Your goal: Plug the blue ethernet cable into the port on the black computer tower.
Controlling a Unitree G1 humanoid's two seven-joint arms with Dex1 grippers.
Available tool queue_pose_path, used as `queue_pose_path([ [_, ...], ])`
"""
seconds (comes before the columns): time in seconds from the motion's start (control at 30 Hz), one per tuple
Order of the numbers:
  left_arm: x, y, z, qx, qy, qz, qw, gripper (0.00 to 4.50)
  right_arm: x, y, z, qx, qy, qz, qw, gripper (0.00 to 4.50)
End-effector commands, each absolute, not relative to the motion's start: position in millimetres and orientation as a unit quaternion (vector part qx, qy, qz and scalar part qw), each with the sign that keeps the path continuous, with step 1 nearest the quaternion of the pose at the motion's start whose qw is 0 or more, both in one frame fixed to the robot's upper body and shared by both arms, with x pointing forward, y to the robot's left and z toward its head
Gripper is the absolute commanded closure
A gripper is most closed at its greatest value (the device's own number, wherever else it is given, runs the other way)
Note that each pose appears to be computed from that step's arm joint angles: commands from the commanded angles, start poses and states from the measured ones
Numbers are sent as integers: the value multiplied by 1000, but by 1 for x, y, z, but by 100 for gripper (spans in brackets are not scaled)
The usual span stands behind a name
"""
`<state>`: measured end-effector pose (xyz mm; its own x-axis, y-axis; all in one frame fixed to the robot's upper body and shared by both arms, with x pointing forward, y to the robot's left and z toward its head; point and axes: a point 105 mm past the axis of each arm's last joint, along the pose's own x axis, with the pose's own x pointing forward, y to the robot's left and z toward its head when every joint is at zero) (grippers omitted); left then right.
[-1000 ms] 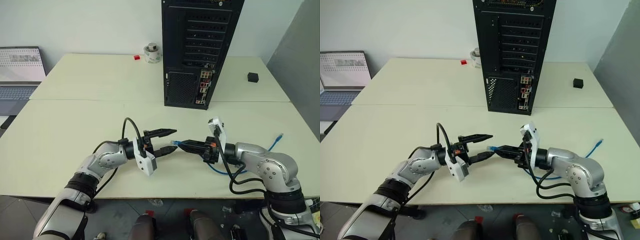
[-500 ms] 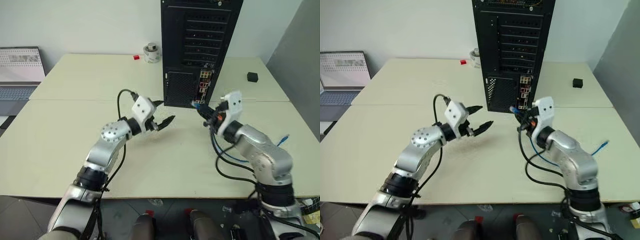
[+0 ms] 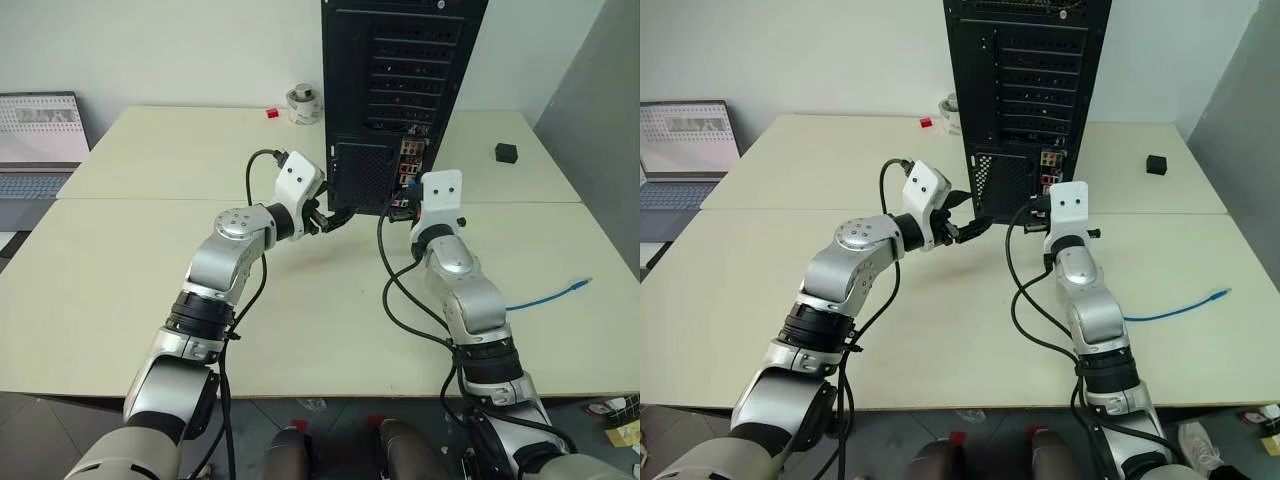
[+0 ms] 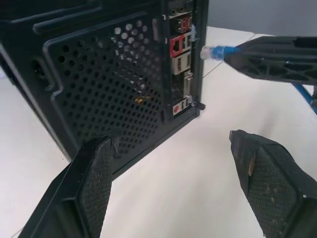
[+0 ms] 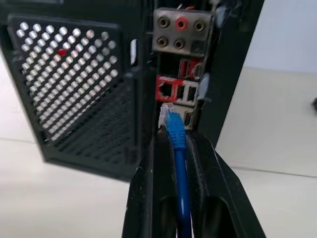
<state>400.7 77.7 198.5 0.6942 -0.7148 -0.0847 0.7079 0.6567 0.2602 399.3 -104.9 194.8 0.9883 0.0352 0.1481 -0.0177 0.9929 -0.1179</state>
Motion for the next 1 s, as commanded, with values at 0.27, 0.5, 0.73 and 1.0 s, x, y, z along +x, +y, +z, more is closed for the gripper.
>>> queue_pose_path([
  [0.27,401,67,221,172,-80,-421,887,74,405,-88,215,-43,-116,5,992,450],
  [0.5,402,79,215,182,-78,-421,885,74,415,-82,217,-32,-115,2,993,450],
  [0.73,400,85,213,181,-82,-424,884,74,422,-78,218,-29,-121,0,992,450],
  [1.0,400,88,218,184,-88,-420,884,74,425,-82,219,-24,-124,-14,992,450],
])
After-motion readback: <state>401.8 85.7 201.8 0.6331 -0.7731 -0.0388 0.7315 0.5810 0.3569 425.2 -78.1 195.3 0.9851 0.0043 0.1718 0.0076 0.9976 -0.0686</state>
